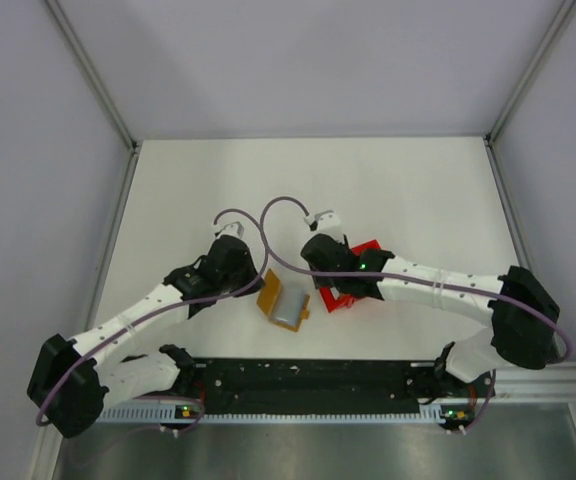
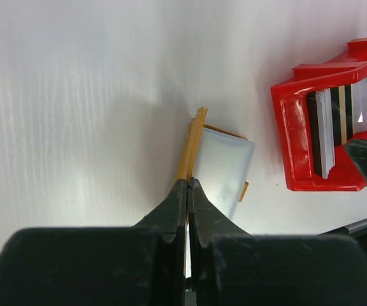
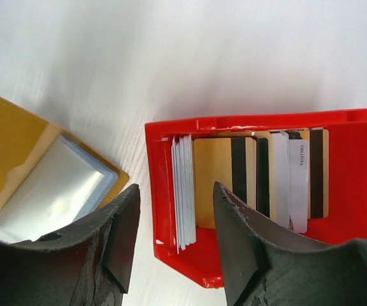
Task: Put the credit cards into the card holder
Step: Pick up the credit card from the storage box.
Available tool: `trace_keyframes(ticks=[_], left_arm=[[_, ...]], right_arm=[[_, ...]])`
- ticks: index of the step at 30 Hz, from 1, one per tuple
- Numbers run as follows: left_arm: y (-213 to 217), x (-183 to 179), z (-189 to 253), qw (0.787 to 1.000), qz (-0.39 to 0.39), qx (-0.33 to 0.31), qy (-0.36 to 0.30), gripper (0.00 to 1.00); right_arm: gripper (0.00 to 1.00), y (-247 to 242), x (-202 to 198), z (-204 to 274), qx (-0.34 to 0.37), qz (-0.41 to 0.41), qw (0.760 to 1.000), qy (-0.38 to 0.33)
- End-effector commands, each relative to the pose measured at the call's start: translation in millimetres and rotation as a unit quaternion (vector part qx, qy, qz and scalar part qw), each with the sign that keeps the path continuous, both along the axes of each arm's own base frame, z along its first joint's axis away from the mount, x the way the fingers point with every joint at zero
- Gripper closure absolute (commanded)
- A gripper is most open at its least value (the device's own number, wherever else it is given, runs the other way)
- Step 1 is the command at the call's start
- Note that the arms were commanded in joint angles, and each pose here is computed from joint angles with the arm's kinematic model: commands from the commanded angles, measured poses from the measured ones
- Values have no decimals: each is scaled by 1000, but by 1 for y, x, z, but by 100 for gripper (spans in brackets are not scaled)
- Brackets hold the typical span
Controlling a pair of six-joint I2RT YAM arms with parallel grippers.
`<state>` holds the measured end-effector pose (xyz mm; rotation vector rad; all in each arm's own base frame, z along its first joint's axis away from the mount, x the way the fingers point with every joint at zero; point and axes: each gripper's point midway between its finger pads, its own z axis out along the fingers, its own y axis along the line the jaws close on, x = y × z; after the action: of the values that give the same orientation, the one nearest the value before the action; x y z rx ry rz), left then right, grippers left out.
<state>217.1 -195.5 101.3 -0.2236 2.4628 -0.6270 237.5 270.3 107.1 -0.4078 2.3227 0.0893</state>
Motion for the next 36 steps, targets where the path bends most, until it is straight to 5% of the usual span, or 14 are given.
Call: trace_keyframes(ticks=[1,23,36], left_arm=[[8,6,3,1000,19,16,-15,100],[2,-6,-27,1000,21,-22,7,100],[0,-4,-25,999,19,-25,5,100]], right_arm=[[51,-4,7,29,64,-19,998,-6],[44,7,-4,-39,173,39,969,174],[47,13,-5,-22,213,54,960,176]])
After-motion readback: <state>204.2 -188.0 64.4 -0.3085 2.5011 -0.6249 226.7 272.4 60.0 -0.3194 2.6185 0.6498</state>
